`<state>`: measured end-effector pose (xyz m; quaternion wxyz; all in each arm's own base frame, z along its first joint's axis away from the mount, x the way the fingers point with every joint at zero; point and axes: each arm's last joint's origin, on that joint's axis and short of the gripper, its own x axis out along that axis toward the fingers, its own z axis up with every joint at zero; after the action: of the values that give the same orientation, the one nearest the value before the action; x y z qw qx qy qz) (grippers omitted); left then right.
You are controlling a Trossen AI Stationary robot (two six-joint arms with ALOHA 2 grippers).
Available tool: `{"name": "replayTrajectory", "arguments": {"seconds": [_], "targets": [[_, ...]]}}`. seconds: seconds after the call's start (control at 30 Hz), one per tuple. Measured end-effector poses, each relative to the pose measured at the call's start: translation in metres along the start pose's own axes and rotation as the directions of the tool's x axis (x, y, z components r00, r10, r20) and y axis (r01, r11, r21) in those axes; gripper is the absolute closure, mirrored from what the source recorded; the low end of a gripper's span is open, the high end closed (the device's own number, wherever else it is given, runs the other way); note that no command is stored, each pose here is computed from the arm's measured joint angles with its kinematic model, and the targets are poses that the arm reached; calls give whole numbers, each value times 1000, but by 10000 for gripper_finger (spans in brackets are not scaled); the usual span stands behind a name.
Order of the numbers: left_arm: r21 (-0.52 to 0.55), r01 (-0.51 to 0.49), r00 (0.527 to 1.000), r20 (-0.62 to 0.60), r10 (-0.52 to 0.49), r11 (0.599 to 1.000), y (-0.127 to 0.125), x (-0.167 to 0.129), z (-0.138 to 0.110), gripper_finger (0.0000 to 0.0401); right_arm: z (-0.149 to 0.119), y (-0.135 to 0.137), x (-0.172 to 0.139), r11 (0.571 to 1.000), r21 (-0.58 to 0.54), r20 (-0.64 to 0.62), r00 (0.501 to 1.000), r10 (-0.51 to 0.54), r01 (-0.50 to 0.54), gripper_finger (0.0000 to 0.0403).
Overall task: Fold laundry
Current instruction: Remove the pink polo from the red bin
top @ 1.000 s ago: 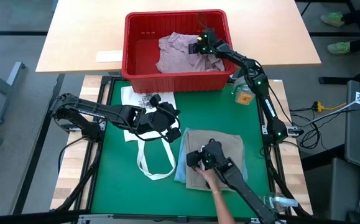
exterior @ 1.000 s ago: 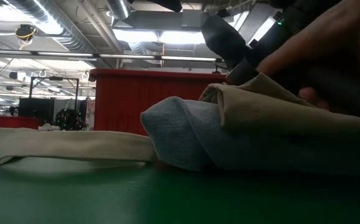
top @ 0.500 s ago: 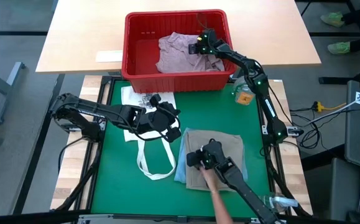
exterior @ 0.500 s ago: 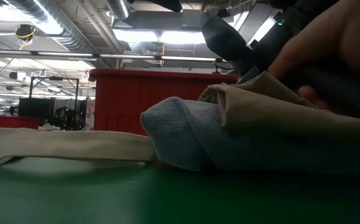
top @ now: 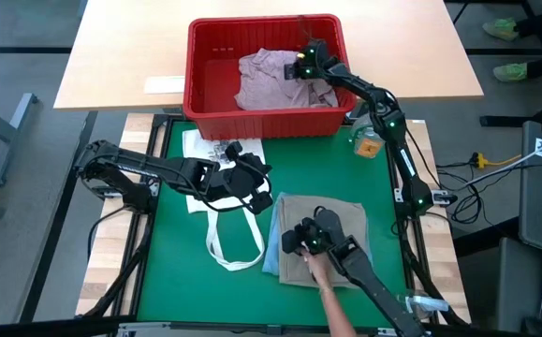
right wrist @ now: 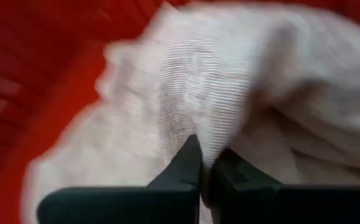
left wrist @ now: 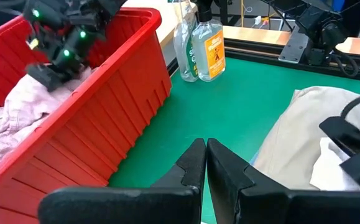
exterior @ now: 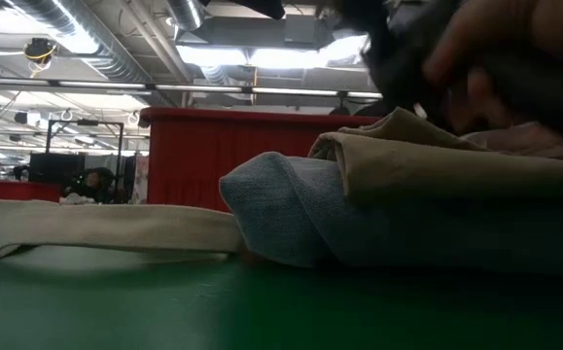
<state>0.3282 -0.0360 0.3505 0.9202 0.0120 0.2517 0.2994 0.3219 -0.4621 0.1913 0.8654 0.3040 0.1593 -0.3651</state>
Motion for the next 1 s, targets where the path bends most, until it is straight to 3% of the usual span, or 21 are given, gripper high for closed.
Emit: {"name": "replayTrajectory", "arguments": {"seconds": [0.13, 0.4, 0.63, 0.73, 1.0], "targets": [[0, 0, 1000, 0, 0, 1000, 0, 0, 0, 390, 25, 14, -22, 989, -36, 62, 988, 143, -141, 399], [1, 0, 1000, 0, 0, 1000, 0, 0, 0, 390, 63, 43, -66, 967, -110, 164, 955, 247, -232, 400], [46, -5, 1000, 1, 5, 999, 0, 0, 0, 390, 94, 73, -118, 906, -184, 206, 886, 415, -381, 401], [102, -9, 1000, 3, 9, 995, 0, 0, 0, 390, 110, 90, -150, 852, -265, 233, 827, 512, -453, 402], [120, -184, 983, 40, 181, 976, 10, 4, 2, 390, 139, 131, -247, 767, -398, 293, 723, 626, -503, 402]]}}
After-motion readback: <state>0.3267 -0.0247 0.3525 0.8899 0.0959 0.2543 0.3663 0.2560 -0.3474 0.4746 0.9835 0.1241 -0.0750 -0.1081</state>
